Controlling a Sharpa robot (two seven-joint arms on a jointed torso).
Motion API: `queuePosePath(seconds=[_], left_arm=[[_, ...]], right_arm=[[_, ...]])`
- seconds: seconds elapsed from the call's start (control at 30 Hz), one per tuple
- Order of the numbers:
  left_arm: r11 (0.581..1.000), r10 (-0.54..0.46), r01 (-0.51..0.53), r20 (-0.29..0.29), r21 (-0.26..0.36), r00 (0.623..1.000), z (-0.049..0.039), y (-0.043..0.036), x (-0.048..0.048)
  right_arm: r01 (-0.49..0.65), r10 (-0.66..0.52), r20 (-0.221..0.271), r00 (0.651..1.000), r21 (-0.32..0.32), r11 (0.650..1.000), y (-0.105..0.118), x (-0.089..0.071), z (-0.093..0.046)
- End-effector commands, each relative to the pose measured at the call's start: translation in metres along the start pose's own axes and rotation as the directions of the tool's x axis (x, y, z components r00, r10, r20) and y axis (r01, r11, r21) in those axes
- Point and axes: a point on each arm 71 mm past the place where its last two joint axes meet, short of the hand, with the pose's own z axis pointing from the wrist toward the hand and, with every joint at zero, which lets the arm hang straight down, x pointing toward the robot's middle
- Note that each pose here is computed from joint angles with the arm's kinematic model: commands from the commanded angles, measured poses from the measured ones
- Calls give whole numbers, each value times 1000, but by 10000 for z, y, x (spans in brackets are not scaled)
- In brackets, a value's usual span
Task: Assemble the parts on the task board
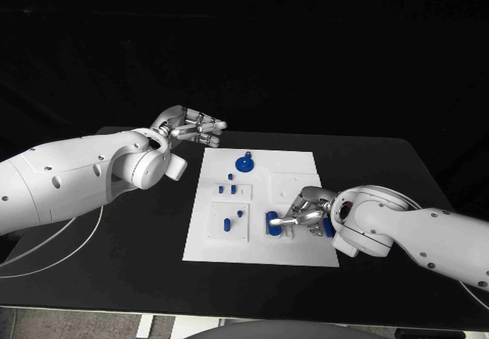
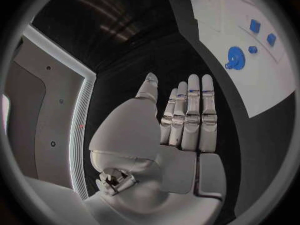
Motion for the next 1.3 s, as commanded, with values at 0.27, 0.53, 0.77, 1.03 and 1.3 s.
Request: queuePosePath(seconds=[0.27,0.53,0.77,1.03,1.3], left_arm=[[1000,-9,9,-13,-2,1000,-4,-2,6],[1000,-9,9,-13,-5,1000,-6,1,2],[1000,-10,10,-17,-9,1000,-5,4,4],[1000,-12,11,-22,-15,1000,-3,8,9],[1000,-12,12,-25,-19,1000,-4,12,8]], right_arm=[[43,-44,-35,998,-27,999,-12,10,-29],[54,-54,-29,998,-18,998,-24,6,-29],[39,-39,-5,999,4,999,-16,2,-9],[55,-55,5,998,52,997,-34,-1,21],[99,-96,-51,994,66,993,-37,41,26]])
